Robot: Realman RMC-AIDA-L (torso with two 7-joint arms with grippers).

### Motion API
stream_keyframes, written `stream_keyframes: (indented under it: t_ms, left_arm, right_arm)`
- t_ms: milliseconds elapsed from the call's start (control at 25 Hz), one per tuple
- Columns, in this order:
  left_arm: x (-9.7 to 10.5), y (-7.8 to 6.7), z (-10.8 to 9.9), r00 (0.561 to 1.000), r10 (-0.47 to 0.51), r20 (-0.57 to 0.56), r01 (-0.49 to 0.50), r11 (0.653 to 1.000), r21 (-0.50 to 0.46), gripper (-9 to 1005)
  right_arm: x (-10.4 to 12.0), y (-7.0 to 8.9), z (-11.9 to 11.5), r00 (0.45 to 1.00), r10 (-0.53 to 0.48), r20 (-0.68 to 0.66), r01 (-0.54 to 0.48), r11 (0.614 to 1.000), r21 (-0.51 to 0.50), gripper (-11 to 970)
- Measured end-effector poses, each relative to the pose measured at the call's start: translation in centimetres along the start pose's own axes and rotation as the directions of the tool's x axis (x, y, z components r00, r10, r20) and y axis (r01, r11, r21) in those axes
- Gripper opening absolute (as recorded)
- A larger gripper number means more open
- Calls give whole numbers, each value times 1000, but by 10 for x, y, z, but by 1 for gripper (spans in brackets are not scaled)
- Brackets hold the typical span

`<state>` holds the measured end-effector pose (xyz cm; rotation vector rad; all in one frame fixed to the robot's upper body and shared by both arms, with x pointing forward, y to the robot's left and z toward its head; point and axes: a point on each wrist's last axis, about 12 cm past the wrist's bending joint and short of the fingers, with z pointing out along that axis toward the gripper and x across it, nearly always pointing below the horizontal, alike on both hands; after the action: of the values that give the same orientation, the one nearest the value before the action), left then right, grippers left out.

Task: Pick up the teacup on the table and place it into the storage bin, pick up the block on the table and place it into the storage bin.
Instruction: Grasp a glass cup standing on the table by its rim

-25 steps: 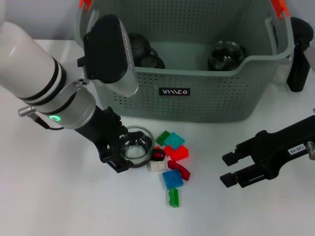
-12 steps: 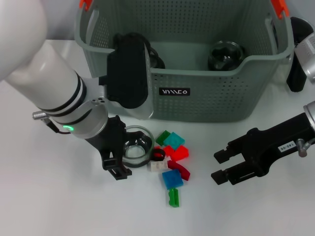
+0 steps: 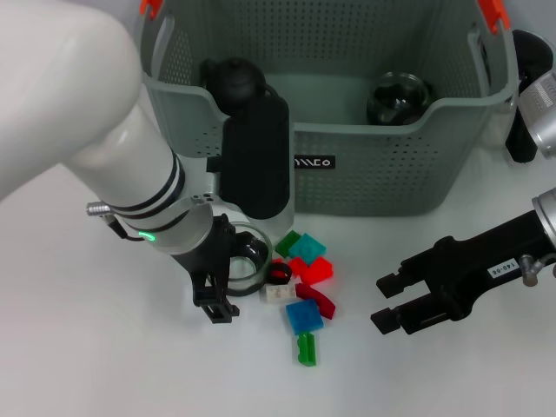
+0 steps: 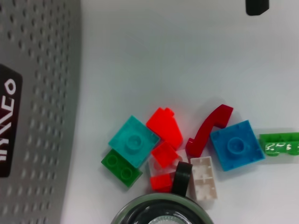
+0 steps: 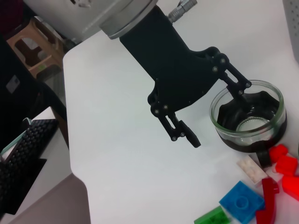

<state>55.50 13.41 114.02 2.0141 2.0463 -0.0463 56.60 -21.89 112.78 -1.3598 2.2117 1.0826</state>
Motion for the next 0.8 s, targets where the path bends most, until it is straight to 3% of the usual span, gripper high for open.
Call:
stream_keyframes:
  t_ms: [800]
  left_arm:
    - [-4,-3,14,1000,-13,-17,13,1000,22,783]
  right_arm:
    - [2,-2,1,1000,7,-6,-7,1000,9,655]
